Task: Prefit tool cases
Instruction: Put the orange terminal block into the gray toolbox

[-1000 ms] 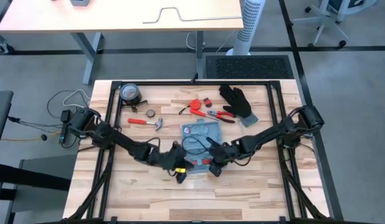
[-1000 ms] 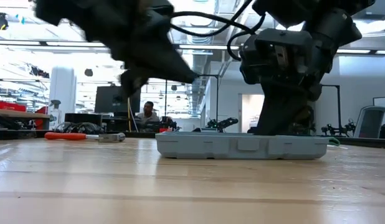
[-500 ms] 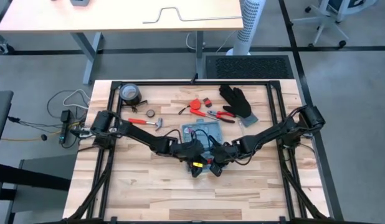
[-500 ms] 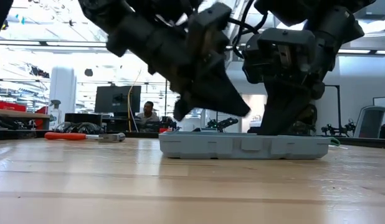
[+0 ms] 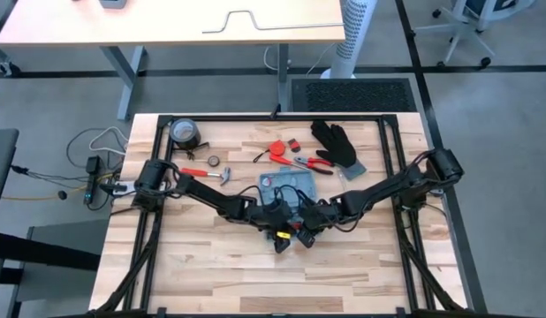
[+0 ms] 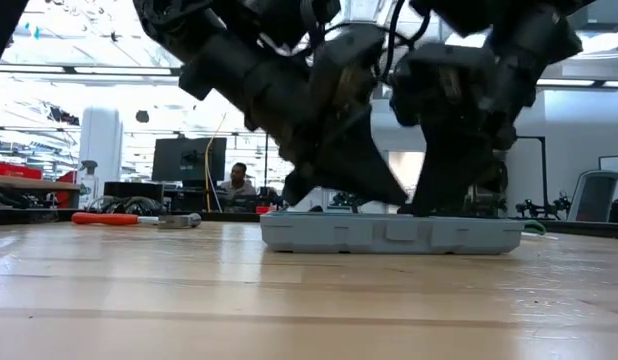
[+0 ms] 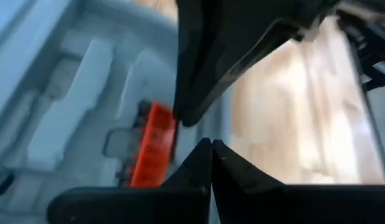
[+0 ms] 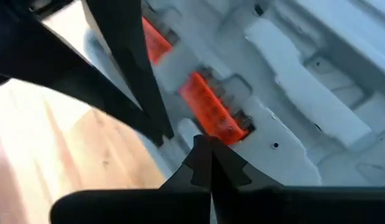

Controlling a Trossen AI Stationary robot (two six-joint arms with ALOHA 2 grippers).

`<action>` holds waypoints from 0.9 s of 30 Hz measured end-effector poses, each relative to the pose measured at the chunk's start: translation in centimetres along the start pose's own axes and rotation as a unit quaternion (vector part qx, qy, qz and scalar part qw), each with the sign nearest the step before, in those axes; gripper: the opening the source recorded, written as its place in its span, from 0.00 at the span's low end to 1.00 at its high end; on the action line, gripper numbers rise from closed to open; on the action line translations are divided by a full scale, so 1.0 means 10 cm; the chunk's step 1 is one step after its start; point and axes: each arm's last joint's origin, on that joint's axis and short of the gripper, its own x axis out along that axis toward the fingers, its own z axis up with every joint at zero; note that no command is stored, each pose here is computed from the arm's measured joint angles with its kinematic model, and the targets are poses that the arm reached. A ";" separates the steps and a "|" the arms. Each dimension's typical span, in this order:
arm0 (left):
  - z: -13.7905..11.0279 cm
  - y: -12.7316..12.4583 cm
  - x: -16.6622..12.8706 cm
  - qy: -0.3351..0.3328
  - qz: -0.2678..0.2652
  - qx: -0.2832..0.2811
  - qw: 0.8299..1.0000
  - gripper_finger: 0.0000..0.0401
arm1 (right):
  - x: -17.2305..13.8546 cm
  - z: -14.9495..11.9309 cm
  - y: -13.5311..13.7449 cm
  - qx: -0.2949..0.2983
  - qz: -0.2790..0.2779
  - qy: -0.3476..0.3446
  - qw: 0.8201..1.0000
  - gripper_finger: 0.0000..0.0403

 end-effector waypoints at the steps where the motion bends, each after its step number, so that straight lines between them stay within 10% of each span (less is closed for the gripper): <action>1: 0.03 -0.02 -0.03 -0.006 -0.003 0.001 1.000 0.00 | -0.03 0.00 0.02 -0.002 0.005 -0.005 1.000 0.00; 27: -0.01 0.12 0.04 0.019 0.020 0.018 0.999 0.00 | 0.13 0.03 -0.09 0.006 0.010 0.016 1.000 0.00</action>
